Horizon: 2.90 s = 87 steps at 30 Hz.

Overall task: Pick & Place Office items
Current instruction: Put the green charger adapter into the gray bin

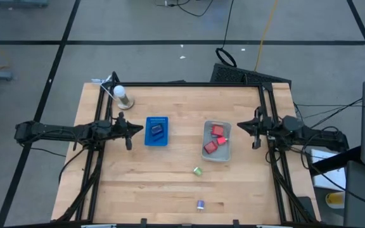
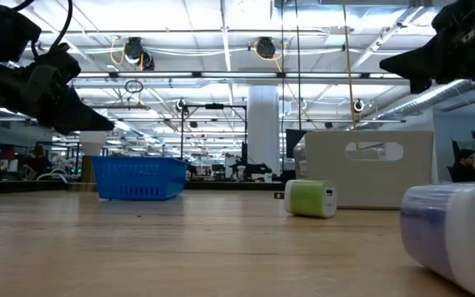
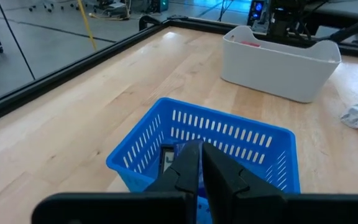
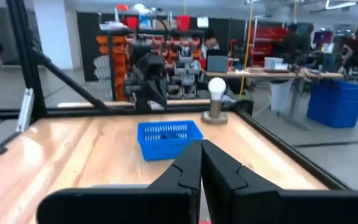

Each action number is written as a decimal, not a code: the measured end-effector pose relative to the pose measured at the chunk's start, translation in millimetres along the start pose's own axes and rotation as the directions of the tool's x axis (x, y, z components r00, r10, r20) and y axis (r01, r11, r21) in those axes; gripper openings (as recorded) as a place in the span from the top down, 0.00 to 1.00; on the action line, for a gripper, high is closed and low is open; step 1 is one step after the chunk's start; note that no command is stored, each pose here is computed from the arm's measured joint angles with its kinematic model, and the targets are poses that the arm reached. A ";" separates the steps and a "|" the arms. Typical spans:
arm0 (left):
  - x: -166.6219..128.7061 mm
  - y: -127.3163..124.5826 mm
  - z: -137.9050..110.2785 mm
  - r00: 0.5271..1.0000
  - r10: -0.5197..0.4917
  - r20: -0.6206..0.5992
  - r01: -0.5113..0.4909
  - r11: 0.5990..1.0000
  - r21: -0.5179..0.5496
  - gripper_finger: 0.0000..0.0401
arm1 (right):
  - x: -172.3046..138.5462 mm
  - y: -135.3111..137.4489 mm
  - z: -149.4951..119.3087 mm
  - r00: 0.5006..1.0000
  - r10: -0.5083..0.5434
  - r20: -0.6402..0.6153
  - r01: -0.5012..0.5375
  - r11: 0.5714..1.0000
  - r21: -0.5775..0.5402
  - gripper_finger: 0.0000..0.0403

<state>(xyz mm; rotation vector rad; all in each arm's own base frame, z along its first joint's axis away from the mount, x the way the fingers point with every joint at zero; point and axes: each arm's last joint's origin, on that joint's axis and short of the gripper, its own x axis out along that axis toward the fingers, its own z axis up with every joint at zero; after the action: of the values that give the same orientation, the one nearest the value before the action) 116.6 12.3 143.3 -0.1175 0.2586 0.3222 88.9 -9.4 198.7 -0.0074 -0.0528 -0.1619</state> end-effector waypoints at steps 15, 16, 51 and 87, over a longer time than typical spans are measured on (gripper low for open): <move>0.0 0.2 -1.1 1.000 0.002 -0.011 -0.002 1.000 0.028 0.95 | 6.0 -6.4 -30.7 0.996 -0.055 -0.073 0.057 0.998 0.017 1.00; 0.0 0.2 -1.2 1.000 0.002 -0.013 -0.002 1.000 0.028 0.95 | 6.0 -6.2 -31.0 0.996 -0.044 -0.073 0.045 0.999 0.018 1.00; -0.1 0.8 0.2 1.000 0.028 0.003 -0.028 0.999 0.044 0.95 | 95.6 28.5 32.6 0.859 0.323 -0.398 -0.337 0.941 0.035 0.96; -0.1 0.7 -2.0 1.000 0.017 -0.021 -0.016 0.999 0.043 0.95 | 226.9 147.7 -31.6 0.442 0.393 -0.806 -0.706 0.707 -0.041 0.31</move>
<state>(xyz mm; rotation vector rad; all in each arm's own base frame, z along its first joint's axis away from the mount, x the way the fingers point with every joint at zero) 115.8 12.6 141.4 -0.0769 0.2879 0.3317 338.0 99.4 178.7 -0.3520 0.8483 0.5398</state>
